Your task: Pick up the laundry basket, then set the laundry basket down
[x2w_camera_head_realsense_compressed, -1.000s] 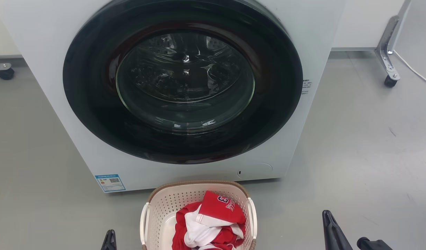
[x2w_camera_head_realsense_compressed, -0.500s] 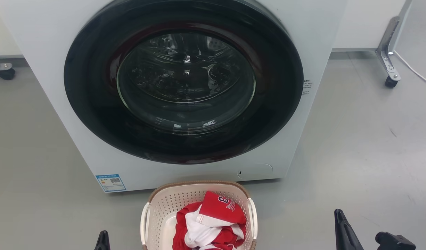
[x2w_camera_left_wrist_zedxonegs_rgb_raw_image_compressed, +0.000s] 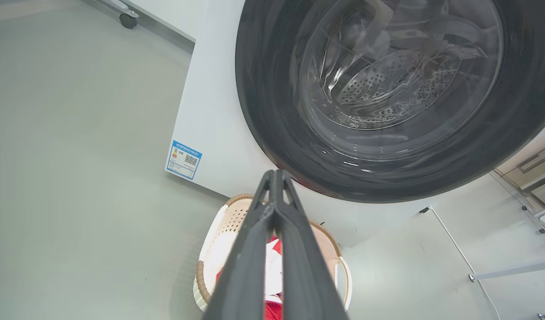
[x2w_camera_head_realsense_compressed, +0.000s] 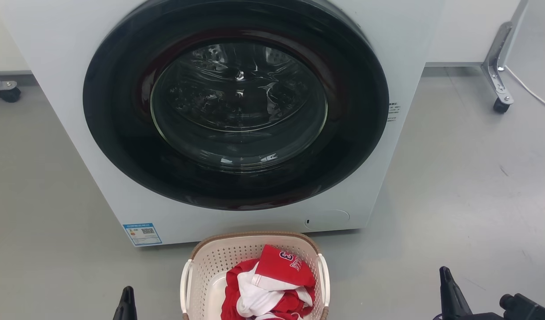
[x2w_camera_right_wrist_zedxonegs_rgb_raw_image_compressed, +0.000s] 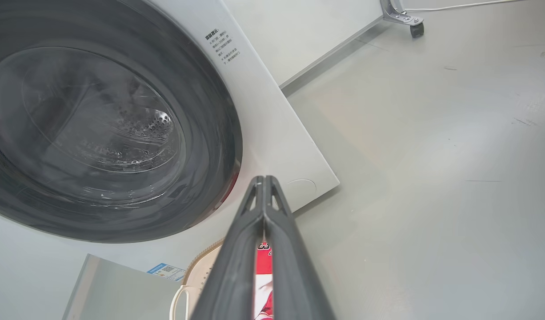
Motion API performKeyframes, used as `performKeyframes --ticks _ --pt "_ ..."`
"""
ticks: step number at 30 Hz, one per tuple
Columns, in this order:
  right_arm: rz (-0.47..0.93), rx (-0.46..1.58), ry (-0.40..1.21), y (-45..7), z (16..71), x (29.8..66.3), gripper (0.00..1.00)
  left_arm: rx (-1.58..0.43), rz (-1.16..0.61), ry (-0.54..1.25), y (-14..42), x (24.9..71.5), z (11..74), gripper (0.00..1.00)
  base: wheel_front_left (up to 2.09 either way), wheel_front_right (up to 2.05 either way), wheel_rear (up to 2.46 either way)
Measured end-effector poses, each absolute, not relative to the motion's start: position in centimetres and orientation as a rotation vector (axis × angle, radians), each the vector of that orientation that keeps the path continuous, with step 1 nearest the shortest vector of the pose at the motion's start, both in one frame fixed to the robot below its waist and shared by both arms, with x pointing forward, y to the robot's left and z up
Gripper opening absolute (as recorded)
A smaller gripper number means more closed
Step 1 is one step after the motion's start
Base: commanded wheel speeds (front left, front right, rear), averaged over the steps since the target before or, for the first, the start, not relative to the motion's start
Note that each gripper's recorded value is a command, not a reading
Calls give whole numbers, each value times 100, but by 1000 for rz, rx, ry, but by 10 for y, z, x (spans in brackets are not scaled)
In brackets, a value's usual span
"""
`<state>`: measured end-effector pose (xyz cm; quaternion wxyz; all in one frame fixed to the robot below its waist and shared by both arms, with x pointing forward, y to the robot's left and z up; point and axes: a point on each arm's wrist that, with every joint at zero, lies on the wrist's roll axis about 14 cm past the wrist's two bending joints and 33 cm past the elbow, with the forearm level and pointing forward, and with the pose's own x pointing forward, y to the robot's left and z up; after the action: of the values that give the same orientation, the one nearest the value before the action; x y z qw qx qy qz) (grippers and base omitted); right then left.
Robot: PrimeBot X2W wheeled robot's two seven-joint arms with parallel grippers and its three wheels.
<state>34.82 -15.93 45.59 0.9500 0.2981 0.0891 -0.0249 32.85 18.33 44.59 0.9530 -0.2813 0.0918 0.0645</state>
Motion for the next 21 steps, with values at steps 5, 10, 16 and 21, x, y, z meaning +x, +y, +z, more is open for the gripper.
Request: performKeyframes --ticks 5,10,16,21 --pt "-65 680 189 -163 455 351 0 -654 128 194 183 333 446 0 0 0 0" --pt "-74 755 191 -167 456 354 0 -734 141 207 184 333 443 0 0 0 0" --pt "-85 844 189 -171 457 358 0 -822 136 198 185 341 447 0 0 0 0" --pt "-96 921 195 -174 455 358 0 -896 141 210 185 342 444 0 0 0 0"
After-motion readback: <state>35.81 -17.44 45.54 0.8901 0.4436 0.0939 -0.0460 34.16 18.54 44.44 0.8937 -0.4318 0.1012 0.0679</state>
